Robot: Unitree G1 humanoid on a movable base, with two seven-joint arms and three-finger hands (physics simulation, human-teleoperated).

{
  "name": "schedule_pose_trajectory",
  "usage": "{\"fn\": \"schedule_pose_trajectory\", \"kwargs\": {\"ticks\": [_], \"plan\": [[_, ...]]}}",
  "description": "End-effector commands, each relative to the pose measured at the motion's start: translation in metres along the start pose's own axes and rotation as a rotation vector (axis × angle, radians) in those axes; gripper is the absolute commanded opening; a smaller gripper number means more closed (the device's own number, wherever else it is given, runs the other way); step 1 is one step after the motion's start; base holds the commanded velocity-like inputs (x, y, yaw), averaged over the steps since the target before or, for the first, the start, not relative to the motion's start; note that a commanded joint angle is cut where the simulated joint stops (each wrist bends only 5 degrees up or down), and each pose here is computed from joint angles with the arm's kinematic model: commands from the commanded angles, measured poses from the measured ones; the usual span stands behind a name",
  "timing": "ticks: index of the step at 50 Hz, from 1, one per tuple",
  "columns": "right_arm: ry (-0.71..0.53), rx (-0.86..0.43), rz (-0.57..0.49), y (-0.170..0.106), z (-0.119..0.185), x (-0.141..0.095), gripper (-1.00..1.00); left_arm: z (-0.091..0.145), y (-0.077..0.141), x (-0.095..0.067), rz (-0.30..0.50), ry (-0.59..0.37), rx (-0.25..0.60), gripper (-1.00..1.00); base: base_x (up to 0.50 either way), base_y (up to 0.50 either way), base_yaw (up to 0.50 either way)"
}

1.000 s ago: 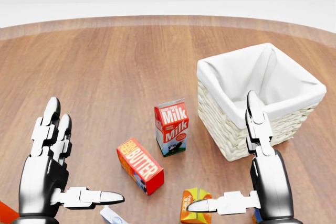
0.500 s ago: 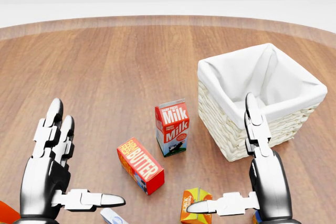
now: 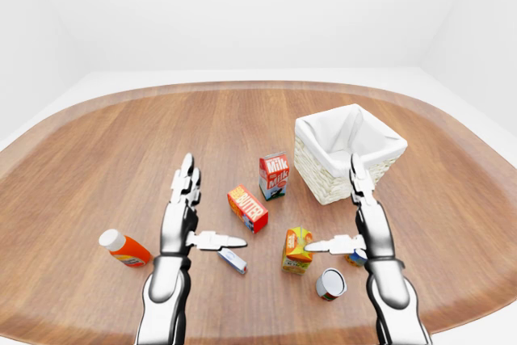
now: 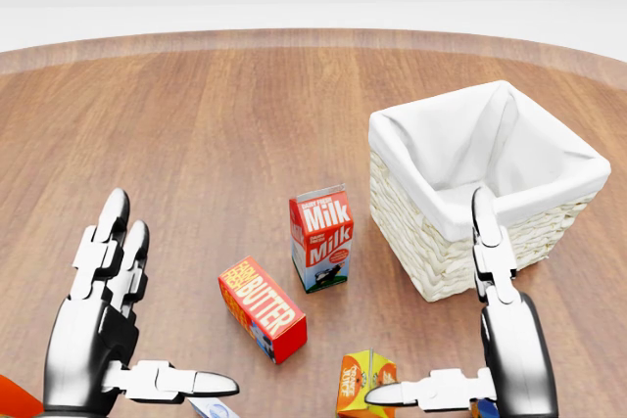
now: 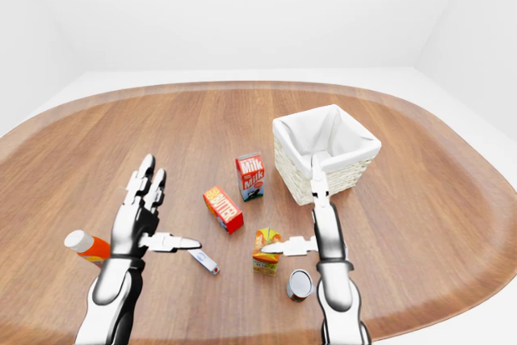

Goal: Pick up the alphabet soup and the tomato sauce, and put them in the basket.

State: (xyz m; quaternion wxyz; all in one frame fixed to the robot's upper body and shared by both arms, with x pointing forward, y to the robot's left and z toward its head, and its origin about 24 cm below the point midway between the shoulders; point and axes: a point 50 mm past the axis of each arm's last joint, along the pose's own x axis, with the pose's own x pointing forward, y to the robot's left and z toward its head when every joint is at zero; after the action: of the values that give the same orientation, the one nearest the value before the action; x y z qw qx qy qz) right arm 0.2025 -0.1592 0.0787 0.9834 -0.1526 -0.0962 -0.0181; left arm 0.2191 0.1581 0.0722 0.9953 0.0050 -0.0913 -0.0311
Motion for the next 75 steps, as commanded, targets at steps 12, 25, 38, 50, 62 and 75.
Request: {"fn": "schedule_pose_trajectory", "kwargs": {"ticks": [12, 25, 38, 50, 62, 75], "plan": [[0.063, -0.334, -0.074, -0.028, -0.002, -0.018, 1.0, 0.002, 0.003, 0.002, 0.04, -0.01, 0.023, 1.0, 0.0, 0.0, 0.0], [-0.053, -0.514, 0.059, -0.029, 0.037, -0.012, 1.0, 0.001, 0.003, 0.003, 0.042, -0.004, 0.024, 1.0, 0.0, 0.0, 0.0], [0.1, -0.655, 0.17, -0.038, 0.029, -0.01, 1.0, -0.002, 0.002, 0.002, 0.038, 0.006, 0.028, 1.0, 0.0, 0.0, 0.0], [0.28, -0.703, 0.338, -0.032, 0.005, -0.019, 1.0, -0.004, 0.002, 0.002, 0.038, 0.015, 0.029, 1.0, 0.0, 0.0, 0.0], [0.4, -0.788, 0.428, -0.034, -0.004, -0.027, 1.0, -0.002, 0.003, 0.002, 0.038, 0.009, 0.03, 1.0, 0.0, 0.0, 0.0], [0.435, -0.888, 0.388, -0.044, -0.001, -0.032, 1.0, -0.002, 0.002, 0.002, 0.038, 0.009, 0.031, 1.0, 0.0, 0.0, 0.0]]}}
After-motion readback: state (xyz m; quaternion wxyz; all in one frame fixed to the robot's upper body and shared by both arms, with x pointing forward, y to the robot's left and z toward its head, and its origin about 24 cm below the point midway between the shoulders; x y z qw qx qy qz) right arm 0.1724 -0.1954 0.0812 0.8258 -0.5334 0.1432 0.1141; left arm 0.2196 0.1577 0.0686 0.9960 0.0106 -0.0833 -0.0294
